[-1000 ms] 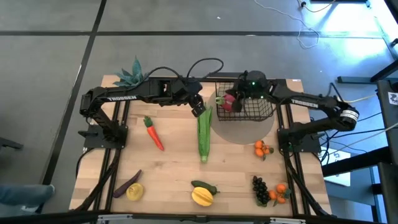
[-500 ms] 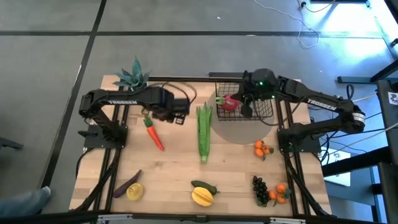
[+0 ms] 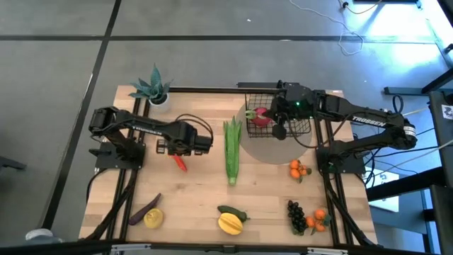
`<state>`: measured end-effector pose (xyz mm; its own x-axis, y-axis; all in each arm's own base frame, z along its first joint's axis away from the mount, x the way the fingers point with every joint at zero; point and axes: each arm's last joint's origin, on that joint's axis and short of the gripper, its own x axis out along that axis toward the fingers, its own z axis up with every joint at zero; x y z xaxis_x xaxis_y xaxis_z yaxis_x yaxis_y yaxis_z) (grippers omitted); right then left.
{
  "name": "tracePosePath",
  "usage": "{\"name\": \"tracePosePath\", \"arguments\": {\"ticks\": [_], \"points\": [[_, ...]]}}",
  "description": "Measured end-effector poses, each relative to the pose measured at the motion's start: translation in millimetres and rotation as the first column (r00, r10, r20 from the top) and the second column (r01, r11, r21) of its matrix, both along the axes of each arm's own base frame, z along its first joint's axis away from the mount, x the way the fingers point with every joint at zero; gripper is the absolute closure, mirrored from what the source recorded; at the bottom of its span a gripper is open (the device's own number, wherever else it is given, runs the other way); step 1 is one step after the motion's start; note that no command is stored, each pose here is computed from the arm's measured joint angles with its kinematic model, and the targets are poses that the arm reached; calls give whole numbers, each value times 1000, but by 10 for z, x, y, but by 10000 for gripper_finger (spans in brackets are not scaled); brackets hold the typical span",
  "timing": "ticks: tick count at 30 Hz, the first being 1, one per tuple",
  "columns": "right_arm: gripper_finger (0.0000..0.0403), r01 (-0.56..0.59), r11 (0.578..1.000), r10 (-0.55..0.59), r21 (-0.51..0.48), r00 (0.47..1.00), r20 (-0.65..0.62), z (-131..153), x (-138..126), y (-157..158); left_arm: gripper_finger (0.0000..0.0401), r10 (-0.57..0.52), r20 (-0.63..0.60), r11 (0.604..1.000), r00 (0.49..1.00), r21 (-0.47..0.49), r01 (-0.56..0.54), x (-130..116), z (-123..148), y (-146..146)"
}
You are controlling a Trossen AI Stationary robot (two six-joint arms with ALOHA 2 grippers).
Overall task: Build produce basket
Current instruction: Put the carrot into the black wire basket
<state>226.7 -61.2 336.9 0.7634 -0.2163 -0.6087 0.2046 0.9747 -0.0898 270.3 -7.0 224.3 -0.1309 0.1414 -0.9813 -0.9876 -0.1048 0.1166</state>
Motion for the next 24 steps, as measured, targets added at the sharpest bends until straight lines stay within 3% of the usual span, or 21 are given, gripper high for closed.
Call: {"name": "tracePosePath", "arguments": {"ticks": [9, 13, 19, 24], "points": [[403, -4, 1000, 4, -3, 1000, -1, 0, 0, 1, 292, 215, 7, 977, 977, 17, -215, -108, -189, -318], [403, -6, 1000, 6, -4, 1000, -1, 0, 0, 1, 292, 338, 43, 939, 940, 57, -340, -148, -219, -458], [403, -10, 1000, 10, -6, 1000, -2, 0, 0, 1, 292, 412, 87, 899, 907, 120, -420, -224, -284, -584], [403, -23, 999, 23, -22, 1000, -6, 1, 0, 1, 292, 420, 143, 896, 896, 88, -434, -240, -477, -605]]}}
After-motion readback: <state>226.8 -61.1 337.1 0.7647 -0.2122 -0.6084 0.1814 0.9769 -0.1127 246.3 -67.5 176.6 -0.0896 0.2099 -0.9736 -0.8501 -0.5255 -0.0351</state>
